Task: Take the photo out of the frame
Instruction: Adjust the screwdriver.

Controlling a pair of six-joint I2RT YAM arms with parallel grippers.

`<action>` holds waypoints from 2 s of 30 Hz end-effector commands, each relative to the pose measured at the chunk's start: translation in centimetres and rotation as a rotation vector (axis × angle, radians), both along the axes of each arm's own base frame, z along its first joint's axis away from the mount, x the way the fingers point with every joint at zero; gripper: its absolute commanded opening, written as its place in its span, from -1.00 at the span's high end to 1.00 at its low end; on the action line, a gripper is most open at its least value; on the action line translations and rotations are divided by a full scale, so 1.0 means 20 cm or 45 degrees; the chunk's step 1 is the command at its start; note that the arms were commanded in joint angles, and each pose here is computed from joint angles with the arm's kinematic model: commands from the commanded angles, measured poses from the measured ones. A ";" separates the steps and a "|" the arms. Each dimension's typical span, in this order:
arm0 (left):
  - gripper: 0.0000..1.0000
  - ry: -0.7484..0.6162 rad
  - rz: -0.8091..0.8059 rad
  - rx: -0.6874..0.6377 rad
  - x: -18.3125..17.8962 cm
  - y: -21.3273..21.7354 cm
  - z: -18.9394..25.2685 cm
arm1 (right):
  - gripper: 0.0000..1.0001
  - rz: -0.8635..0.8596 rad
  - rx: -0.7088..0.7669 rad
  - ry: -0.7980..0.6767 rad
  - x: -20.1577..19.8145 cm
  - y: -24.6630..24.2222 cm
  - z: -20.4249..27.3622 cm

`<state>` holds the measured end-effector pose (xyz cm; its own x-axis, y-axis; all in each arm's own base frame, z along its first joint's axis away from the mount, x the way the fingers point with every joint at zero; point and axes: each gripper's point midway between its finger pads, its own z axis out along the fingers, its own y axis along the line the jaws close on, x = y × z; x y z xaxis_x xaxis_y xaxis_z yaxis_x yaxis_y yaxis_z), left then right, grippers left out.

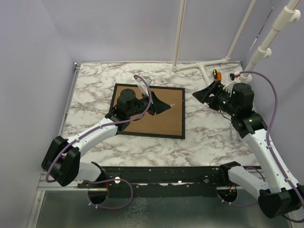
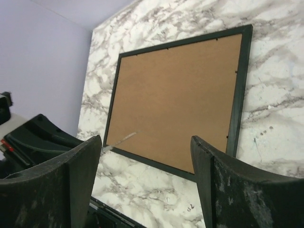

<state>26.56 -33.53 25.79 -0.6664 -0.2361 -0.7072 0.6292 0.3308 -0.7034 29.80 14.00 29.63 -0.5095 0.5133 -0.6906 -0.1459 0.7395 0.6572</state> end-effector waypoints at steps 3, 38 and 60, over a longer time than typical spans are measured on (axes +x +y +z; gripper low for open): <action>1.00 -0.066 0.237 0.252 0.16 0.13 -0.12 | -0.46 -0.043 -0.053 0.149 0.01 -0.03 -0.21; 1.00 0.465 0.249 0.437 0.74 -0.14 -0.69 | 0.41 -0.127 -0.026 0.332 0.62 -0.03 -0.96; 1.00 0.671 0.049 0.177 0.52 0.09 -0.37 | 0.20 0.355 -0.015 -0.389 0.40 0.15 -0.50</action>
<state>38.71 -33.18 13.00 -0.9224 -0.1888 -0.3370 0.1748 0.5740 -0.8000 38.60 15.96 13.67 -0.5792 0.4213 -0.6979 -0.2752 0.7048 0.6539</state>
